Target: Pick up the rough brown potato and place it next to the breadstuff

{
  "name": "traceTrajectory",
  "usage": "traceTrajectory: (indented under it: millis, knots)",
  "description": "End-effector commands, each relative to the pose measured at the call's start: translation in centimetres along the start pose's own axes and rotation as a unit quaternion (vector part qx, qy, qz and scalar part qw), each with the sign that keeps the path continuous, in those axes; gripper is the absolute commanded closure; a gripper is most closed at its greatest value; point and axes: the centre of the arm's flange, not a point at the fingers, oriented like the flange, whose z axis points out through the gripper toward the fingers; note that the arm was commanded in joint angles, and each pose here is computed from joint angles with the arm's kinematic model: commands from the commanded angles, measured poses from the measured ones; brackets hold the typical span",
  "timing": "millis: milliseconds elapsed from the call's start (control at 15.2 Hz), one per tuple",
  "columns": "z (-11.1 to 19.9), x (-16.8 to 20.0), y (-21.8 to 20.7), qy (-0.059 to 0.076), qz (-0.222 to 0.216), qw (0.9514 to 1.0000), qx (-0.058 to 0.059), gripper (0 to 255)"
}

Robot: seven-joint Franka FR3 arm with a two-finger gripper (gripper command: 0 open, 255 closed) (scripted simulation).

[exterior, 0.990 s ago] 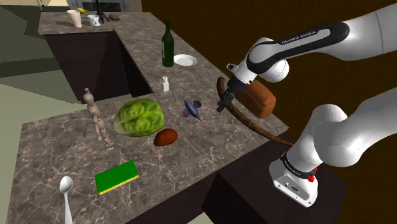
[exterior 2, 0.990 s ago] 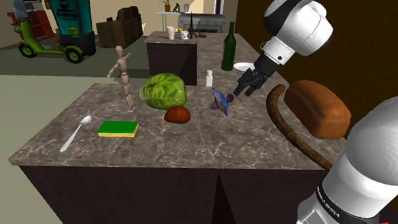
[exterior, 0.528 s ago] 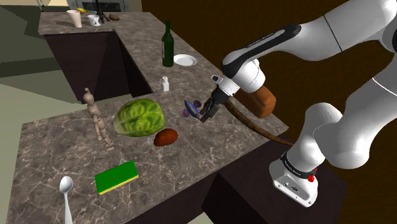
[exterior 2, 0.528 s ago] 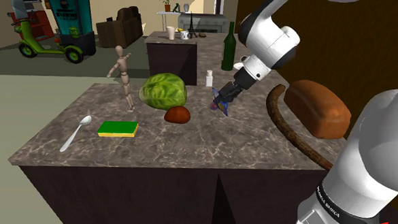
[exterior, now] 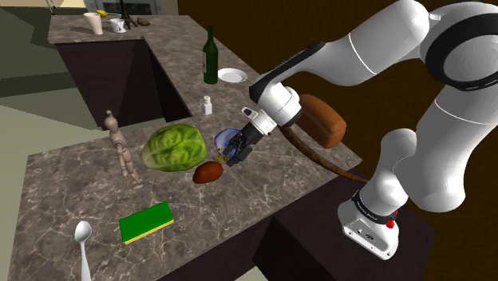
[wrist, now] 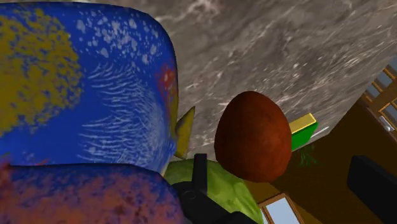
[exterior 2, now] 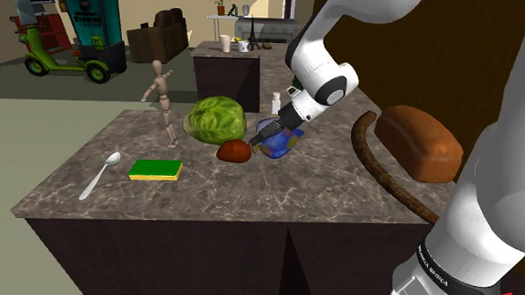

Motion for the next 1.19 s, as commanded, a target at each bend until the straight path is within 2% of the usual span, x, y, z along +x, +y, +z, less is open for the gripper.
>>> traceTrajectory:
  millis: [0,528,990,1056,1122]
  knots:
    - [1.9,-0.3,0.6,0.010,-0.014,0.9998,0.011,0]
    - [5.9,-0.2,0.5,0.010,-0.014,0.9998,0.011,0]
    - [5.9,-0.2,0.5,0.010,-0.014,0.9998,0.011,0]
    - [5.9,-0.3,0.5,0.010,-0.014,0.9998,0.011,255]
    - [5.9,-0.3,0.4,0.010,-0.014,0.9998,0.011,255]
